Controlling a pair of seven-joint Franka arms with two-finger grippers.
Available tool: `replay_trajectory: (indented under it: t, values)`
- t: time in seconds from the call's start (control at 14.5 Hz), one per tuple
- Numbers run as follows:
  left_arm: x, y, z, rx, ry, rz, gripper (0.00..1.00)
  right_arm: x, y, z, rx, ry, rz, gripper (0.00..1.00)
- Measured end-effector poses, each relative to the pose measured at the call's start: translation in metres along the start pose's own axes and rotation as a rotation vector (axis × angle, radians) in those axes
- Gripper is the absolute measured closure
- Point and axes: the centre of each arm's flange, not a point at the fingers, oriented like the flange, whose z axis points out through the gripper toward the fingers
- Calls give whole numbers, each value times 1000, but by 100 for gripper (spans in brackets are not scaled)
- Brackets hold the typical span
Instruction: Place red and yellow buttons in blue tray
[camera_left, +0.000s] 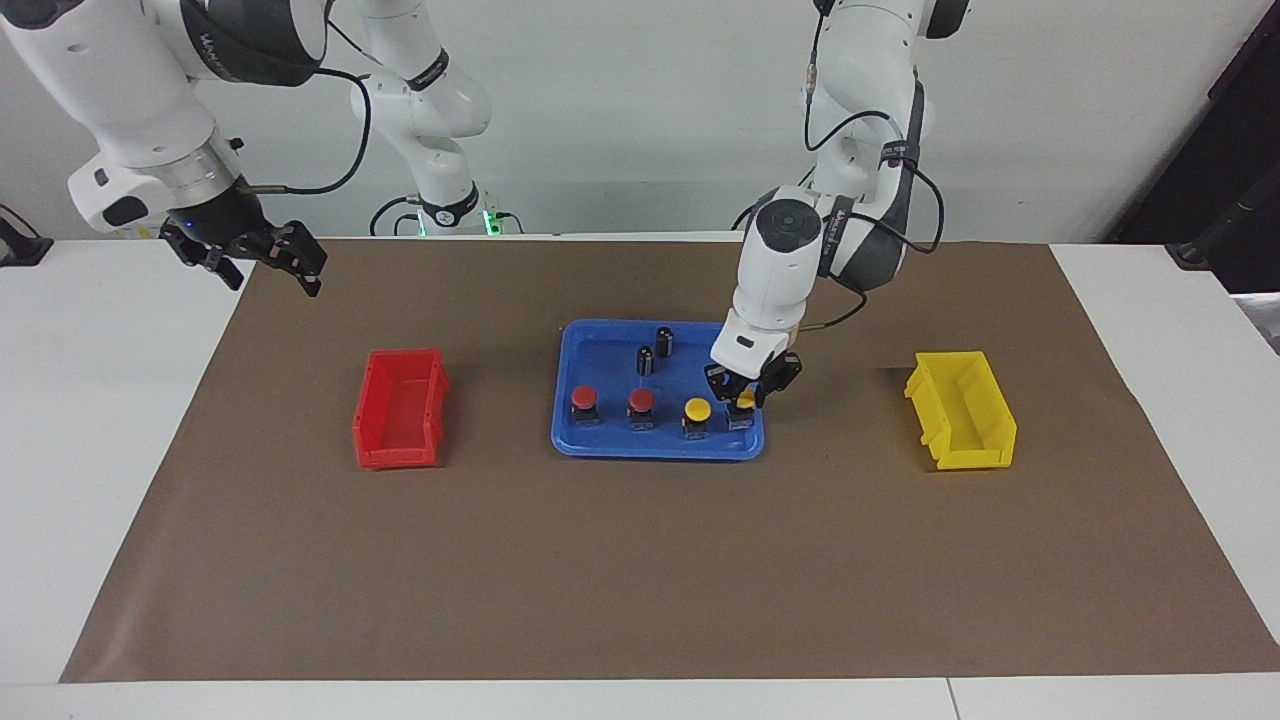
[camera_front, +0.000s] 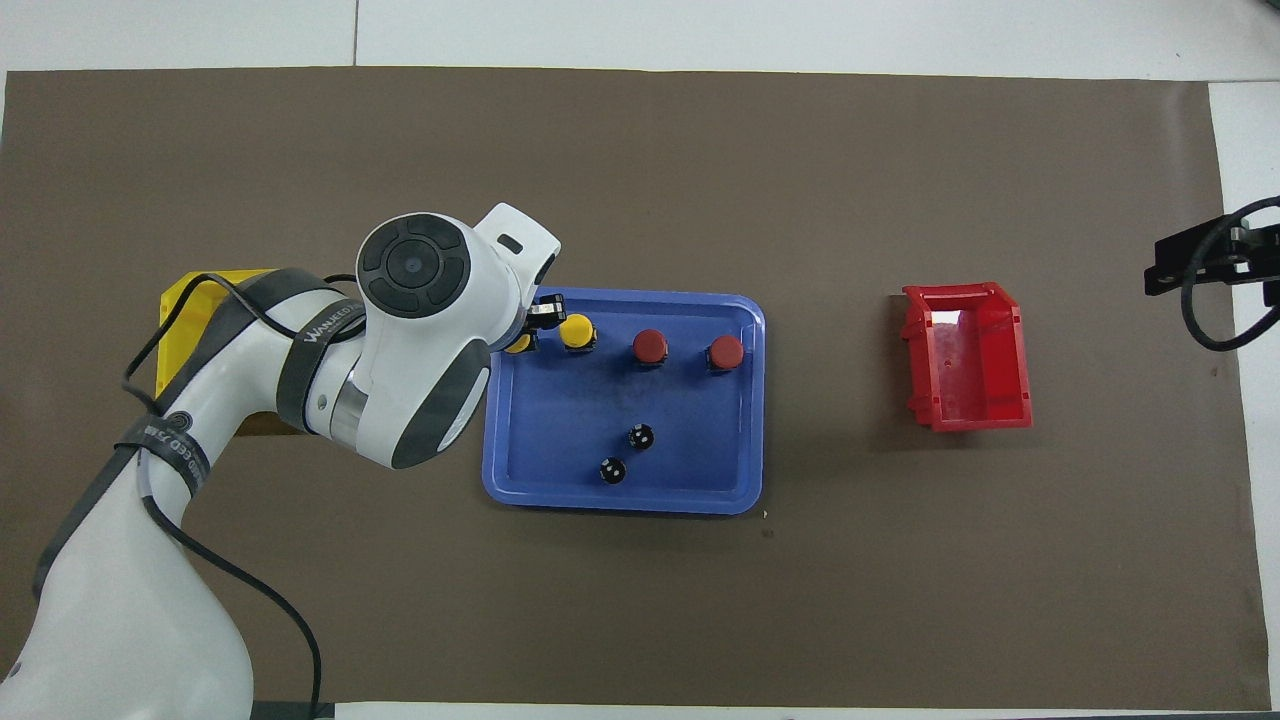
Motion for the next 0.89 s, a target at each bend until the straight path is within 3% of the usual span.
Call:
replay_trajectory:
  t: [0.14,0.34,0.55,0.76,0.89]
  values:
    - [0,4,9,-2,6,5,59,0,0,0,0,-1,0,0]
    - [-2,8,6,-2,4,12,32,0,0,0,0,-1,-1,0]
    - [6,6,-52,5,-9,20,1,0,-3,0,0,-1,-6,0]
    - [27,-41,-128,-3,-2,81,0,0,-5,0,0,-1,-10,0]
    - [46,-100,-154,0,-13,114,0,0,-5,0,0,-1,-10,0]
